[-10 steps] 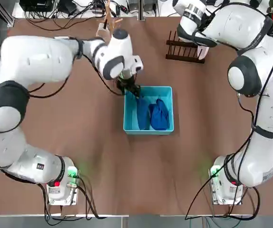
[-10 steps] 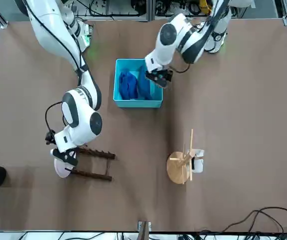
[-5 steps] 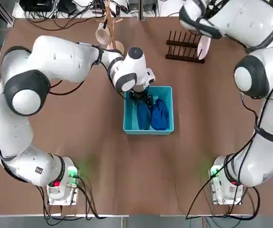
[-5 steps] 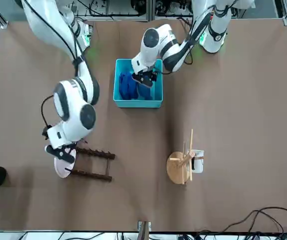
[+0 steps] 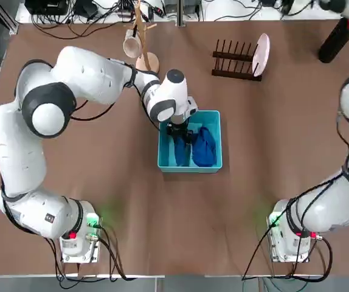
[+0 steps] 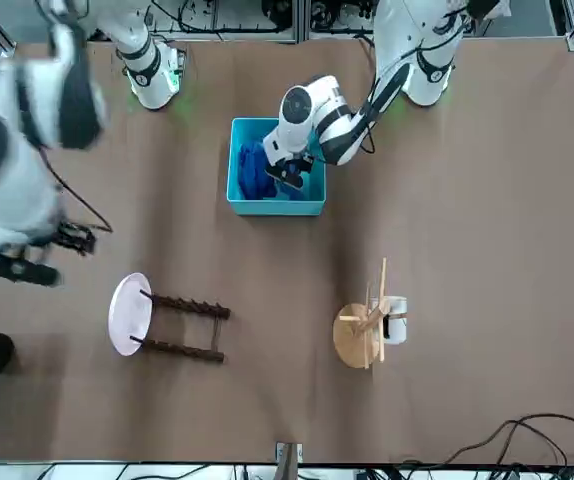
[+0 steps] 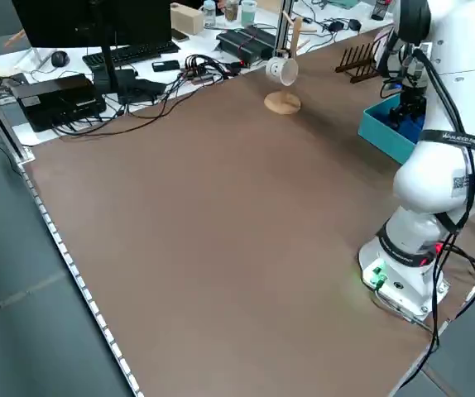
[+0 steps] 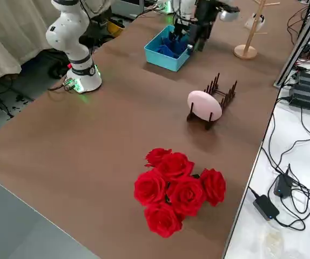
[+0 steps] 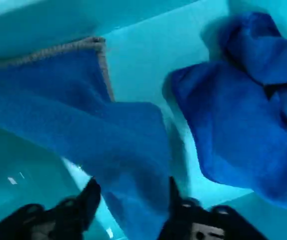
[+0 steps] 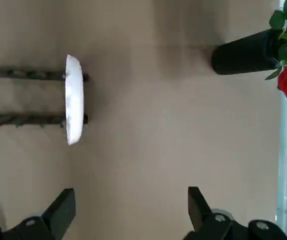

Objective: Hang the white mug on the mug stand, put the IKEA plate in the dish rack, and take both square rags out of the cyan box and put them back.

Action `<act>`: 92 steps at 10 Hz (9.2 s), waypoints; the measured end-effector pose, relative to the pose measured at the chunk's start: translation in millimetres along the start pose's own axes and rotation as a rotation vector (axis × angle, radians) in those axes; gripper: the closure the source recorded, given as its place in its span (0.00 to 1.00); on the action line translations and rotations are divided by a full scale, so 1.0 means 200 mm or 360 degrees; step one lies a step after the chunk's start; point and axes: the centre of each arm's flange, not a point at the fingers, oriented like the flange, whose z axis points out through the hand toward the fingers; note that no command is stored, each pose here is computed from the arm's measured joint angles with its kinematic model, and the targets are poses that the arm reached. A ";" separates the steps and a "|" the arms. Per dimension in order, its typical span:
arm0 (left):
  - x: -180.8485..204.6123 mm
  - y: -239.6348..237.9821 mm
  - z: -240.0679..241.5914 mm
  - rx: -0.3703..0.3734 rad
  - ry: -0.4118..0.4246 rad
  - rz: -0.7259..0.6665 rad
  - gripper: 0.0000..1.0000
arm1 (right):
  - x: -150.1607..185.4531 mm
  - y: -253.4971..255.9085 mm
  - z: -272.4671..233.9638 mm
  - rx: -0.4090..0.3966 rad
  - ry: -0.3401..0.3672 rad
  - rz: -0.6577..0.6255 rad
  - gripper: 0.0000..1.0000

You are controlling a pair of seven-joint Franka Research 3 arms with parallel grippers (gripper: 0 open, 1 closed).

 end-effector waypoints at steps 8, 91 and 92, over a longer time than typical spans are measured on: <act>-0.09 -0.02 -0.79 0.0265 0.0283 -0.0006 0.98 | -0.31 0.55 -0.30 0.0421 0.0052 -0.0008 0.01; -0.30 -1.37 -1.48 0.0336 0.0076 -0.0168 0.97 | -1.06 -0.73 1.48 0.0444 0.0251 0.0137 0.96; -0.32 -1.17 -1.44 0.0354 0.0077 -0.0153 0.97 | -1.00 -0.59 1.52 0.0400 0.0270 0.0100 0.96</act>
